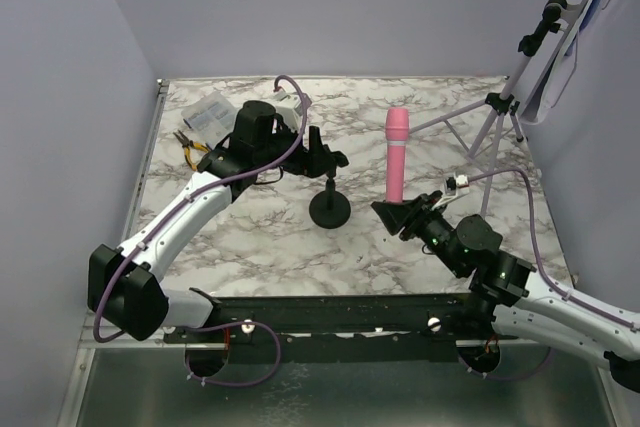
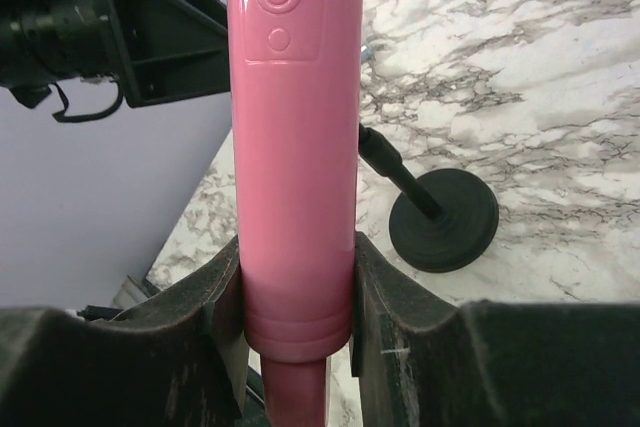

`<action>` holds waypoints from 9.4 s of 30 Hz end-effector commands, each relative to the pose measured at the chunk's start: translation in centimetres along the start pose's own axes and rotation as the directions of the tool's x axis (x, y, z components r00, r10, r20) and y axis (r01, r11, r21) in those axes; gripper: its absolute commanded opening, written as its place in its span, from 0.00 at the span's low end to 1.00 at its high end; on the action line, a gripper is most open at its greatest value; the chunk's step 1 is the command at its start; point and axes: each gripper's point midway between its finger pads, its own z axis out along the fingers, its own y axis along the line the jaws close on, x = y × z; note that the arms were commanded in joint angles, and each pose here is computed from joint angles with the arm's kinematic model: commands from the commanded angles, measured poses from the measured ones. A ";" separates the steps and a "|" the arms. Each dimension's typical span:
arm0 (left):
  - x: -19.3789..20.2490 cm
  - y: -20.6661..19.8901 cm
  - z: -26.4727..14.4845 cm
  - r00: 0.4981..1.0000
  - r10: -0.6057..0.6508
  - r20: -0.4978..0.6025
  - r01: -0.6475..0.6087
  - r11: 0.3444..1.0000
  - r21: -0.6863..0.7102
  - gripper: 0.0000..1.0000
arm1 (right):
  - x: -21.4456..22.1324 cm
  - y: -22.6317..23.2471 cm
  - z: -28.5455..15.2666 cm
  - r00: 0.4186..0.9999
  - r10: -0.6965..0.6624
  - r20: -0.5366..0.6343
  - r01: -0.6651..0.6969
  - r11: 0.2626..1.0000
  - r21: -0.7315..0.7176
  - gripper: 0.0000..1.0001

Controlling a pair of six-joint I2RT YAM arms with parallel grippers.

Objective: Set up the instrument practice props

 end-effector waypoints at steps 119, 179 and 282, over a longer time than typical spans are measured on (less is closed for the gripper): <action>3.5 -5.1 -1.5 0.774 0.550 0.314 -0.604 0.491 0.628 0.00 | 6.0 -1.4 7.9 0.634 -0.773 0.023 0.761 0.618 -0.196 0.01; 2.6 -7.4 -1.5 0.799 0.519 0.305 -0.583 0.541 0.606 0.20 | 15.3 -4.2 9.0 0.930 -0.362 0.067 0.367 0.895 -0.254 0.90; -11.3 -6.0 -13.6 0.425 0.581 0.694 -0.573 0.766 -0.291 0.93 | 7.4 -22.1 11.5 0.771 -0.635 0.050 0.481 0.632 0.608 0.04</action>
